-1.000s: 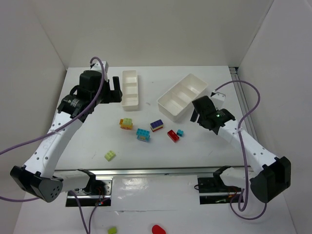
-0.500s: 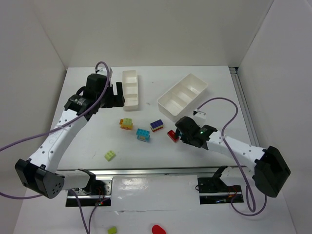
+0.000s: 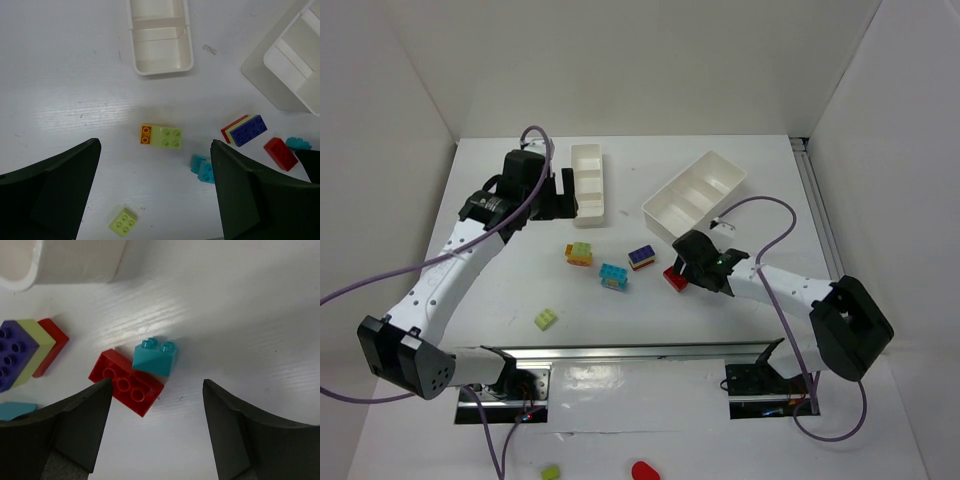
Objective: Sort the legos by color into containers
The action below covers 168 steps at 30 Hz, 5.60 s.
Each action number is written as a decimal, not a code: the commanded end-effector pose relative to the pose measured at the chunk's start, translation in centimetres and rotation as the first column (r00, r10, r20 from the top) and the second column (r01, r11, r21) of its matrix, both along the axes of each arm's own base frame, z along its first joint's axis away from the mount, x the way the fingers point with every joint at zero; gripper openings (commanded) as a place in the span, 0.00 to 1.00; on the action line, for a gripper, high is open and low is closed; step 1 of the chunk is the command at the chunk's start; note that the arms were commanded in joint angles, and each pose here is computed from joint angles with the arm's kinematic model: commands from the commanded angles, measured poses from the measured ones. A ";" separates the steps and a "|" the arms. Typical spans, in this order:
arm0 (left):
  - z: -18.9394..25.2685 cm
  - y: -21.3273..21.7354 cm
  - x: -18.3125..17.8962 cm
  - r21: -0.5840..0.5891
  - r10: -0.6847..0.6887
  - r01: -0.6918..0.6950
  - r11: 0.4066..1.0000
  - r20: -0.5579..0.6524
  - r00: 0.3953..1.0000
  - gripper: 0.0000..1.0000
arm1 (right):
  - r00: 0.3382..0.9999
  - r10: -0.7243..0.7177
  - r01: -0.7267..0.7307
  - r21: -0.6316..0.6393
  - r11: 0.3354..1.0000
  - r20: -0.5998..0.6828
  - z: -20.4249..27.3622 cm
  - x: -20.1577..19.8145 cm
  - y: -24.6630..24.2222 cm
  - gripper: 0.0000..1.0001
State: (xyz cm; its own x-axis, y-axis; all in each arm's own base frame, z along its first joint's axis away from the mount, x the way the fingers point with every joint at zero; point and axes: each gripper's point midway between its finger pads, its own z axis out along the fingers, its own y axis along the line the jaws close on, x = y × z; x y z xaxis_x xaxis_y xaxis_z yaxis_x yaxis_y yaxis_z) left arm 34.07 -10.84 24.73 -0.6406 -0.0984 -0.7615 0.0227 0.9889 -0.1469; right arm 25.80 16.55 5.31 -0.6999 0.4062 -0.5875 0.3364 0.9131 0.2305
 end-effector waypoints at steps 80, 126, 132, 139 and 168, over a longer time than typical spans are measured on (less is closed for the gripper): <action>-0.2 6.2 5.5 -0.089 0.202 -0.211 0.973 -0.102 0.974 1.00 | 0.617 0.673 -0.698 -0.110 0.707 0.407 17.1 11.2 9.1 0.86; -0.8 8.2 4.5 -0.181 0.198 -0.222 0.958 -0.143 0.970 0.99 | 0.132 0.977 -0.982 -0.153 0.107 -0.166 3.8 0.6 20.0 0.40; -0.3 6.0 4.7 -0.210 0.005 -0.024 0.977 -0.092 0.996 0.97 | 0.159 0.987 -0.985 -0.069 0.159 0.010 10.1 1.7 19.1 0.35; 2.7 -2.9 1.4 -0.453 -0.525 0.545 0.706 0.183 0.831 0.96 | 0.157 0.932 -0.975 0.199 0.095 0.326 17.2 1.8 15.3 0.31; 1.3 -16.3 -6.6 -0.534 -0.893 0.842 0.070 0.344 0.292 0.86 | 0.145 0.834 -0.921 0.382 -0.083 0.532 21.7 0.4 12.4 0.28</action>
State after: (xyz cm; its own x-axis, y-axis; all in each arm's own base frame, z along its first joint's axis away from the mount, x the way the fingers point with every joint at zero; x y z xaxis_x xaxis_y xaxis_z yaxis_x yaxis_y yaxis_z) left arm 28.27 -25.70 24.77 -0.6861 0.2063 -0.6976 0.7226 0.0830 -0.6862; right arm 26.51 28.58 25.26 -0.7195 -0.3172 -0.6178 -0.6779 0.1273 0.7240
